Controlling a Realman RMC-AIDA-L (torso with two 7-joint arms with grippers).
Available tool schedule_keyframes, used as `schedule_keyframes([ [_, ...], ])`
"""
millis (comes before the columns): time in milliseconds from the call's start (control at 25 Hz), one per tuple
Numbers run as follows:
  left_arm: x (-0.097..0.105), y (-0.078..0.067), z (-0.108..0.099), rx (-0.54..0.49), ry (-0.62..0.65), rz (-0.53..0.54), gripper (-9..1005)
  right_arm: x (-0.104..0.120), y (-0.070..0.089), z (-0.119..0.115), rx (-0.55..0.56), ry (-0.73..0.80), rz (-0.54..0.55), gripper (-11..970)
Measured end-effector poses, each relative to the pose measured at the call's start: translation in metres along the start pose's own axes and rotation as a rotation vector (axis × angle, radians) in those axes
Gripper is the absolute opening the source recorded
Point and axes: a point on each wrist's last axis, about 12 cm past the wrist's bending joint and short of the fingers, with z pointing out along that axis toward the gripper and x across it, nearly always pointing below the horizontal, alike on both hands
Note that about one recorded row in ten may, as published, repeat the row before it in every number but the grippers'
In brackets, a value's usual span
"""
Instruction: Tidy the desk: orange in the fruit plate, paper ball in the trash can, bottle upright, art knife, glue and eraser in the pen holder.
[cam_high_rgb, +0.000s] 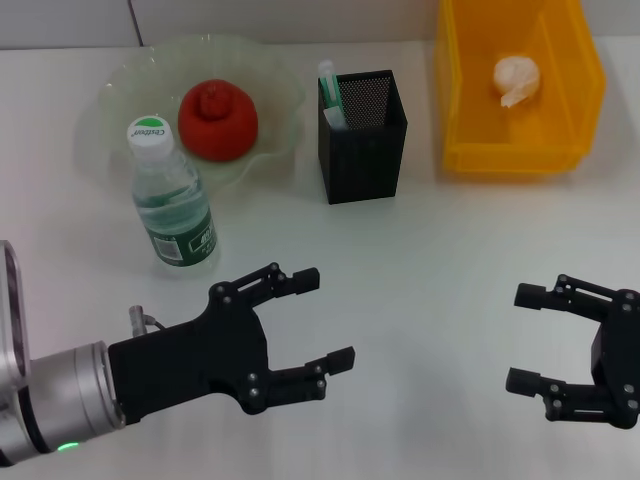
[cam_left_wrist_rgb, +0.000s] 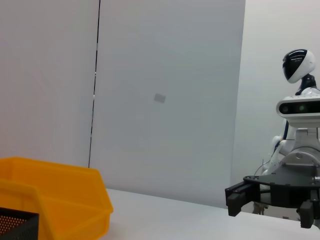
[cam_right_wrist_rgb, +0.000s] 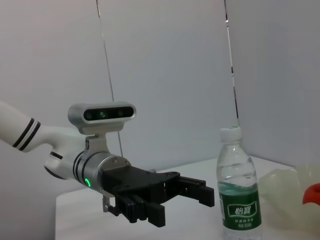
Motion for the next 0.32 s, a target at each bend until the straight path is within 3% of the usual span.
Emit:
schedule_keyframes([
  [320,0.0006,-0.0007,-0.0001,-0.001,0.0,-0.002,844,0.0017,-0.0016,0.0024,0.008,0.004,0.007,840],
])
